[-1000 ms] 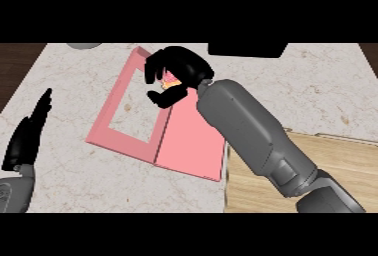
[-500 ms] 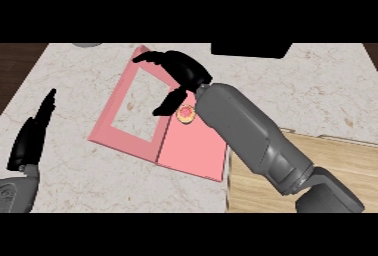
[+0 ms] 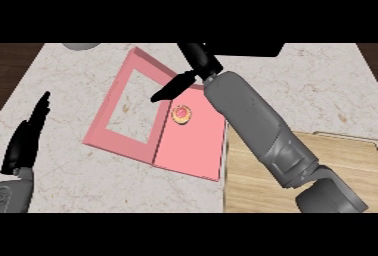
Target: Pick the cupcake from the tray and place it in the cardboard box
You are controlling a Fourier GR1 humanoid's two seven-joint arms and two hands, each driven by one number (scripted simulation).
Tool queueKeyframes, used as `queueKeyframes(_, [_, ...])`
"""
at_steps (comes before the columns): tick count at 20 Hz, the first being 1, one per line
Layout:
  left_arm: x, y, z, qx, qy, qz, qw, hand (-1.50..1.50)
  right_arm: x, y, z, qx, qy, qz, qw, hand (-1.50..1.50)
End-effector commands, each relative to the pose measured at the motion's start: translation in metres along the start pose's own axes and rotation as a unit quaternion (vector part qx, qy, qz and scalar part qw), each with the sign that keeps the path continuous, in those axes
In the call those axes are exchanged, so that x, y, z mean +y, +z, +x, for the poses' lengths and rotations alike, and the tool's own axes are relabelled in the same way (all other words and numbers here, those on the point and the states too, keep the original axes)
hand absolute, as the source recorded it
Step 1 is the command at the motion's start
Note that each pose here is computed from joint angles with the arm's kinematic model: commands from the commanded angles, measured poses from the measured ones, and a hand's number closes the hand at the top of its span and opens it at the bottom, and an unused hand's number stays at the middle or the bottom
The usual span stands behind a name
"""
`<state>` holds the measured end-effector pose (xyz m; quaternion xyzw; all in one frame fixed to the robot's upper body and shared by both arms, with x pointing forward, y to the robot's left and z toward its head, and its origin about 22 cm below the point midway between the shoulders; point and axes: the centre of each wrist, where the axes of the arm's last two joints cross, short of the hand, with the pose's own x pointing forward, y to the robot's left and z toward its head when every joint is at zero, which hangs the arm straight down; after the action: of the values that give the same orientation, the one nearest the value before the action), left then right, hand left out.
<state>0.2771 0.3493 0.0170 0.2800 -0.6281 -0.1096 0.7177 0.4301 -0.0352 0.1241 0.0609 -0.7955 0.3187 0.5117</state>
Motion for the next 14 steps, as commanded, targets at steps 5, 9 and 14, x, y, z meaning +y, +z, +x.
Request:
queueKeyframes(5, [0.012,0.003,-0.008,0.004,-0.006,0.006,1.0,0.0,-0.074,0.018,-0.025,0.006,-0.07,-0.034,0.997,-1.5])
queueKeyframes(9, [-0.005,0.008,-0.013,0.0,0.004,0.003,1.0,0.0,-0.148,0.04,-0.028,0.014,-0.056,-0.069,0.996,-1.5])
queueKeyframes(14, [-0.002,-0.005,0.008,-0.006,-0.003,-0.001,1.0,0.0,-0.208,0.09,-0.049,0.021,-0.04,-0.086,0.995,-1.5])
